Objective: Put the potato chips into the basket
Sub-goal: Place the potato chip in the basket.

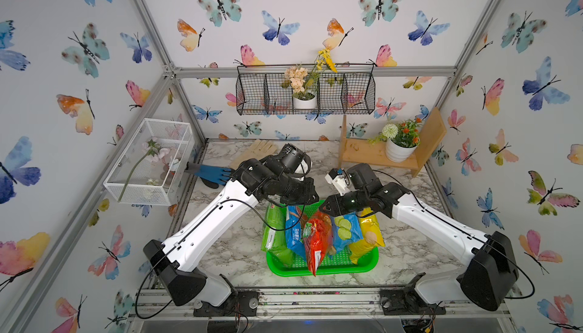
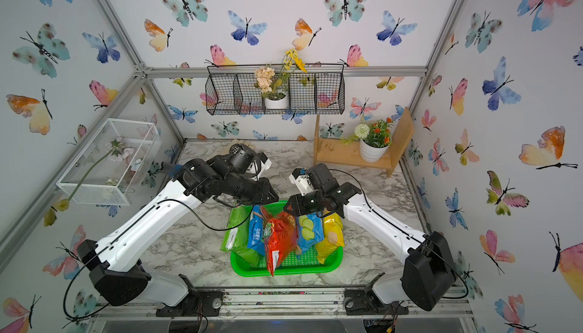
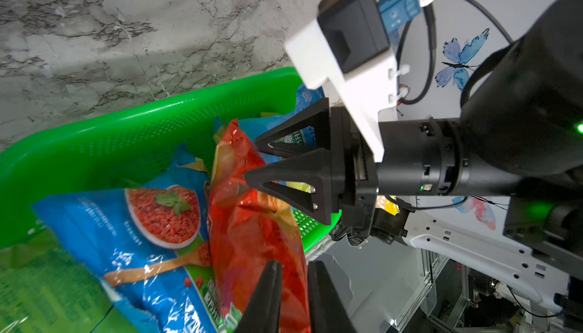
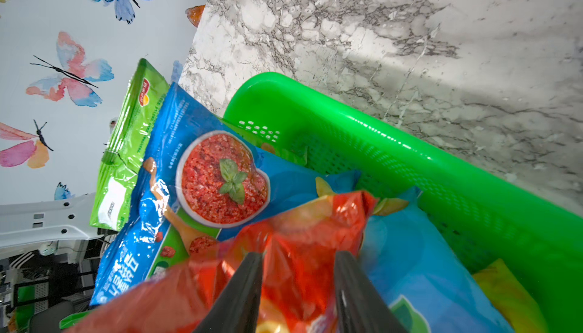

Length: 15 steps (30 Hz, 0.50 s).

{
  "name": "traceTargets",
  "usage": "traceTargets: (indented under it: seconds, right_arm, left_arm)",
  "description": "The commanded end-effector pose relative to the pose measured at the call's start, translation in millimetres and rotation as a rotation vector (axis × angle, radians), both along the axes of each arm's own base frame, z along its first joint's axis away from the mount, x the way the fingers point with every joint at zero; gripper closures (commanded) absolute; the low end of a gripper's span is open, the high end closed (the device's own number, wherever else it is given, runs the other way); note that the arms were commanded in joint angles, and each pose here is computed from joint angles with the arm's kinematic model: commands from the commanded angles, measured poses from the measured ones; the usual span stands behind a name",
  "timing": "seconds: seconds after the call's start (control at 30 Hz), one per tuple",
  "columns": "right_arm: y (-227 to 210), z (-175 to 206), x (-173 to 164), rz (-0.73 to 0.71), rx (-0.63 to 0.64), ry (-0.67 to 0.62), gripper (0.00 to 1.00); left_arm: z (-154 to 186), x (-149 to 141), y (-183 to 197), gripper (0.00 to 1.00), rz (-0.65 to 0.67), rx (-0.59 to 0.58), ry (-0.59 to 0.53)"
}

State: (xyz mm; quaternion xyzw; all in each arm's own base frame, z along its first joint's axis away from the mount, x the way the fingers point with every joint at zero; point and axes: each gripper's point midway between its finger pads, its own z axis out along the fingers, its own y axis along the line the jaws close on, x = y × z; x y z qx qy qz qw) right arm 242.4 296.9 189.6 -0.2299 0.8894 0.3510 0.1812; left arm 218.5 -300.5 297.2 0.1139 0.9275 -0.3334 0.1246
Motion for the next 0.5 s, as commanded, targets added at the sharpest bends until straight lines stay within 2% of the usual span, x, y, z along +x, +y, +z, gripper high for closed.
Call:
traceTargets:
  seconds: [0.0,0.07,0.23,0.37,0.47]
  right_arm:
    - [-7.1,13.2,12.3,-0.032,-0.057,-0.078,0.55]
    - [-10.2,26.9,18.6,-0.052,-0.063,-0.123,0.52]
    - [-18.4,68.6,16.7,-0.060,-0.042,-0.212,0.50]
    - [-25.9,95.3,-5.4,-0.028,0.025,-0.235,0.50]
    - [-35.5,102.7,-22.9,-0.015,0.057,-0.246,0.49]
  left_arm:
    - [11.2,6.3,-16.5,0.74,-0.031,-0.062,-0.014]
    - [20.7,10.5,-15.9,0.67,-0.022,-0.062,-0.041]
    - [37.2,4.9,6.8,0.62,-0.002,-0.018,-0.112]
    - [27.8,-22.6,38.2,0.57,-0.005,0.034,-0.114]
    - [28.3,-52.5,61.1,0.49,-0.028,0.085,-0.176]
